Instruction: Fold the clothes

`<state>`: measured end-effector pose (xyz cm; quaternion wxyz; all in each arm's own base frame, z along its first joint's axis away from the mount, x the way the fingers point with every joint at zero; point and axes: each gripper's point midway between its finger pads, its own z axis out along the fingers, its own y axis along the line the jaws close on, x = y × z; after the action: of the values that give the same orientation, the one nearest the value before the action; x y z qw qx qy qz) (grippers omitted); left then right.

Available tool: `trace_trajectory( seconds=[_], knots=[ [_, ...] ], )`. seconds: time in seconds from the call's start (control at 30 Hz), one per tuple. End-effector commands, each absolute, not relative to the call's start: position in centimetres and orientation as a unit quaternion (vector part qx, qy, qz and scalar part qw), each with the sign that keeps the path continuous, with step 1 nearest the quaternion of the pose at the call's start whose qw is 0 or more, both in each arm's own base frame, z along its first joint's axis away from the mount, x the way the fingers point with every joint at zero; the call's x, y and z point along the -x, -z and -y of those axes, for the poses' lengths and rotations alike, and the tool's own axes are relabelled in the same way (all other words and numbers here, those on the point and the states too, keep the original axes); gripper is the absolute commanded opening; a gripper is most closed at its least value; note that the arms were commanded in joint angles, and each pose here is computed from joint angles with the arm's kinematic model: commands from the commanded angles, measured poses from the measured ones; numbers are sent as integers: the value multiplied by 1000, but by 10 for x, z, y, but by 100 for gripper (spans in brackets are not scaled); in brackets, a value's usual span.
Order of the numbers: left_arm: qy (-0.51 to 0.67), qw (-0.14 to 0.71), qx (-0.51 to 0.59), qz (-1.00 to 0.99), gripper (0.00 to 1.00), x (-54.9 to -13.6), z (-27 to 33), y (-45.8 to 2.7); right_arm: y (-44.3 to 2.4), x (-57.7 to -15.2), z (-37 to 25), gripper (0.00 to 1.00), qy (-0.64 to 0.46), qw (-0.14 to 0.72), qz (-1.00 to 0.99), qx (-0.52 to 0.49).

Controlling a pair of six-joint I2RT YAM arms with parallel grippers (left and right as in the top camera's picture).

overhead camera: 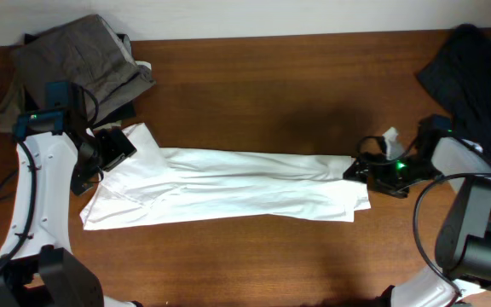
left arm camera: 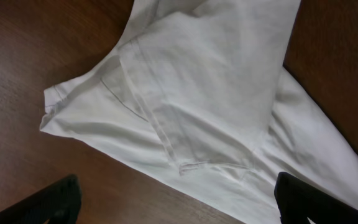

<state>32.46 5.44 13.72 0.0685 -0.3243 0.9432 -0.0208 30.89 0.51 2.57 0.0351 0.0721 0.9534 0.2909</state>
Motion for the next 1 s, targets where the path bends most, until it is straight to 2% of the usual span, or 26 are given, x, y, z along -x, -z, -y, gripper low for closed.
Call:
trace_trajectory(
  seconds=[0.0, 0.17, 0.27, 0.47, 0.7, 0.97],
  knots=[
    [27, 75, 323, -943, 99, -324, -52, -142, -24, -302, -38, 99, -310, 18, -950, -30],
    [27, 75, 323, -943, 99, -324, -53, -142, -25, -300, -57, 99, -312, 9, -950, -5],
    [27, 75, 323, -943, 99, -324, -53, -142, -20, -305, -30, 99, -266, 3, -962, -65],
    [27, 75, 323, -943, 99, -324, -53, -142, -62, -327, 30, 99, -199, 23, -973, -113],
    [27, 73, 323, -943, 99, -323, -52, -142, -16, -313, 21, 99, -208, -4, -971, -115],
    [27, 75, 323, -943, 99, -324, -53, -142, 3, -305, -8, 99, -264, -28, -958, -107]
  ],
)
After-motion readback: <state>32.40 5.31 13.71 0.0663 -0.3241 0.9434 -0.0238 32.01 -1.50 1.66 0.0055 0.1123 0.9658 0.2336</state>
